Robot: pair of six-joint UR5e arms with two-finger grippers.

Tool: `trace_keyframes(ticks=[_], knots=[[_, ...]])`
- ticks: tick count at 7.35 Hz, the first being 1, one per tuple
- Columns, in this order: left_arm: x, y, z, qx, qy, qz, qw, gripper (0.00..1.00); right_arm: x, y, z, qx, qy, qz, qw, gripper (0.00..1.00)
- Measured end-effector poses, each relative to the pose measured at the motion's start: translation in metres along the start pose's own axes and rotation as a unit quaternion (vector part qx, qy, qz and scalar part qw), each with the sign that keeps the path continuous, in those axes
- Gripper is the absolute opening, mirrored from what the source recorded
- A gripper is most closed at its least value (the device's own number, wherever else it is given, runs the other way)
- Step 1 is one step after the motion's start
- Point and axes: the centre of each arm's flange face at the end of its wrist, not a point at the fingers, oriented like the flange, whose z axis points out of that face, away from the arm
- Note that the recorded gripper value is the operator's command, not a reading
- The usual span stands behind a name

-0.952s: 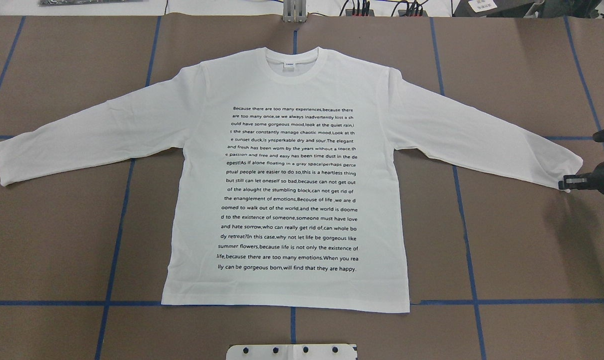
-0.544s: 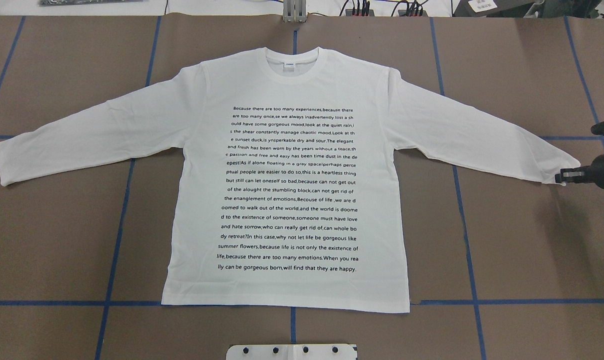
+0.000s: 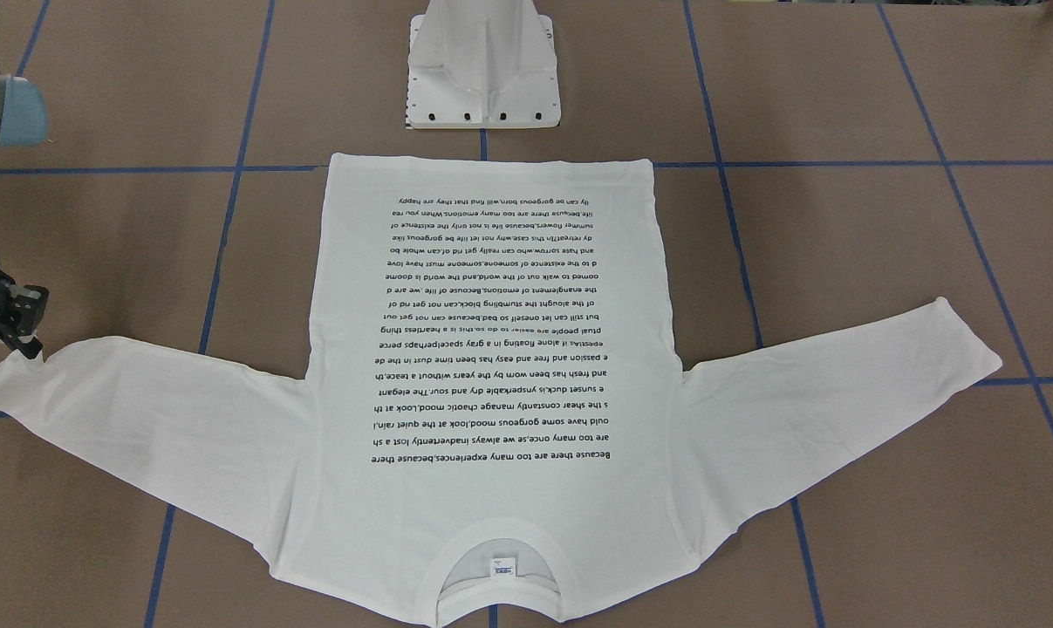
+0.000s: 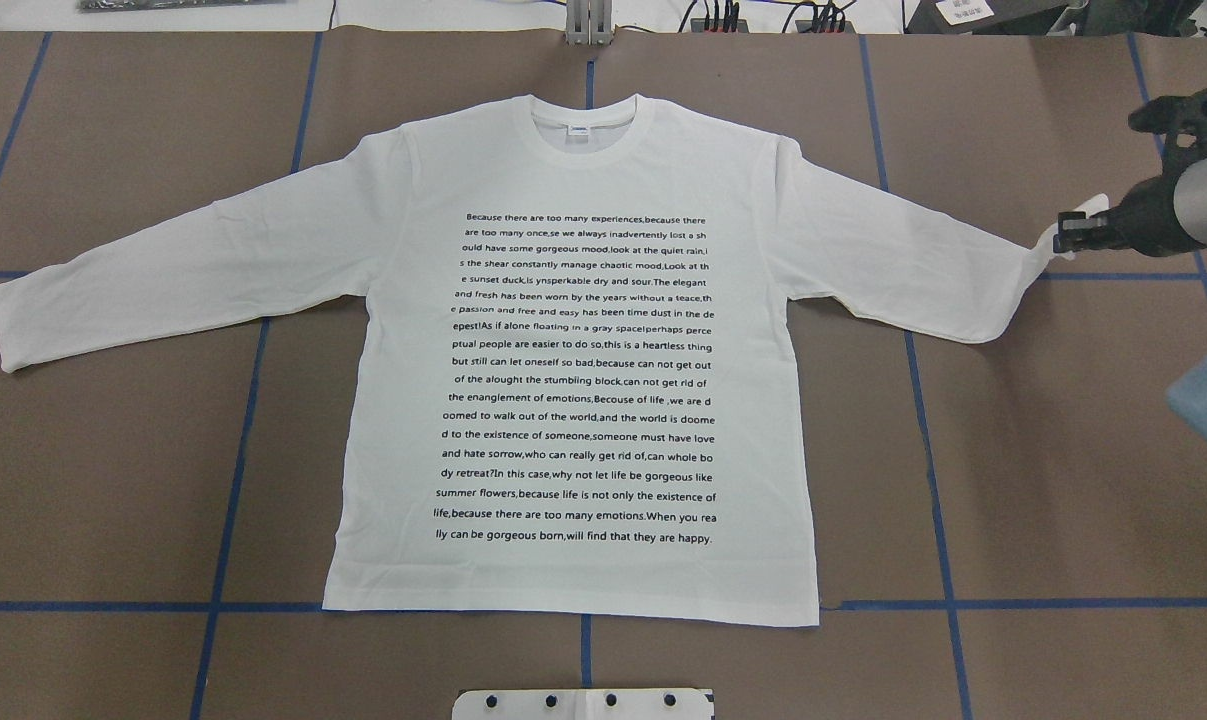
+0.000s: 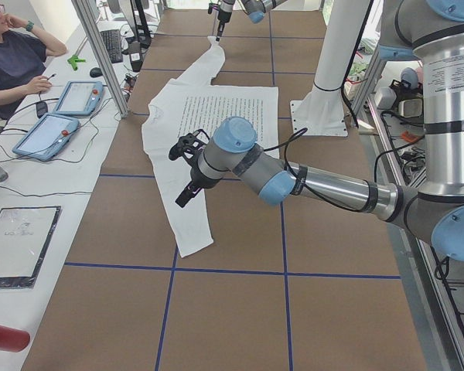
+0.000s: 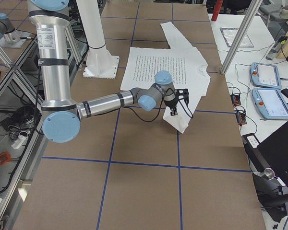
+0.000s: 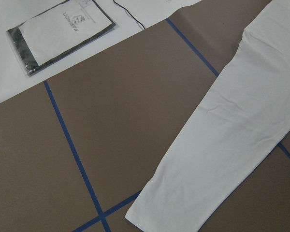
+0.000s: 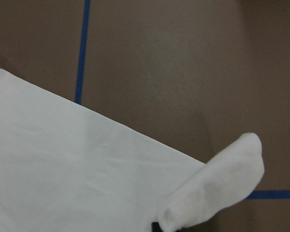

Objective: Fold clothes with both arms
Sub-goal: 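Grasp the sleeve cuff nearest the right gripper and lift it, then carry the sleeve across the shirt body toward the left arm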

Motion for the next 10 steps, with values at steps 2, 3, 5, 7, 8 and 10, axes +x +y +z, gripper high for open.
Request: trace_keyframes(ticks=[2,3,5,7,8,10], knots=[[0.0,0.0,0.0,0.0,0.0,0.0,1.0,1.0,-0.119,-0.055,-0.027,0.003,0.009,-0.009,0.9999,0.0],[0.0,0.0,0.0,0.0,0.0,0.0,1.0,1.0,-0.183,-0.069,-0.044,0.006,-0.001,-0.011,0.9999,0.0],[-0.001,0.001,0.001,-0.002,-0.001,-0.001,1.0,1.0,-0.295,-0.072,-0.077,0.022,-0.045,0.013,0.9987,0.0],[-0.003,0.002,0.003,-0.003,-0.001,-0.003,1.0,1.0,-0.406,-0.059,-0.07,0.049,-0.05,0.033,0.997,0.0],[-0.004,0.003,0.003,-0.004,-0.002,-0.003,1.0,1.0,-0.461,-0.052,-0.057,0.057,-0.043,0.044,0.9965,0.0],[-0.006,0.008,0.005,-0.008,-0.002,-0.006,0.9999,1.0,-0.565,-0.04,-0.042,0.064,-0.024,0.073,0.995,0.0]])
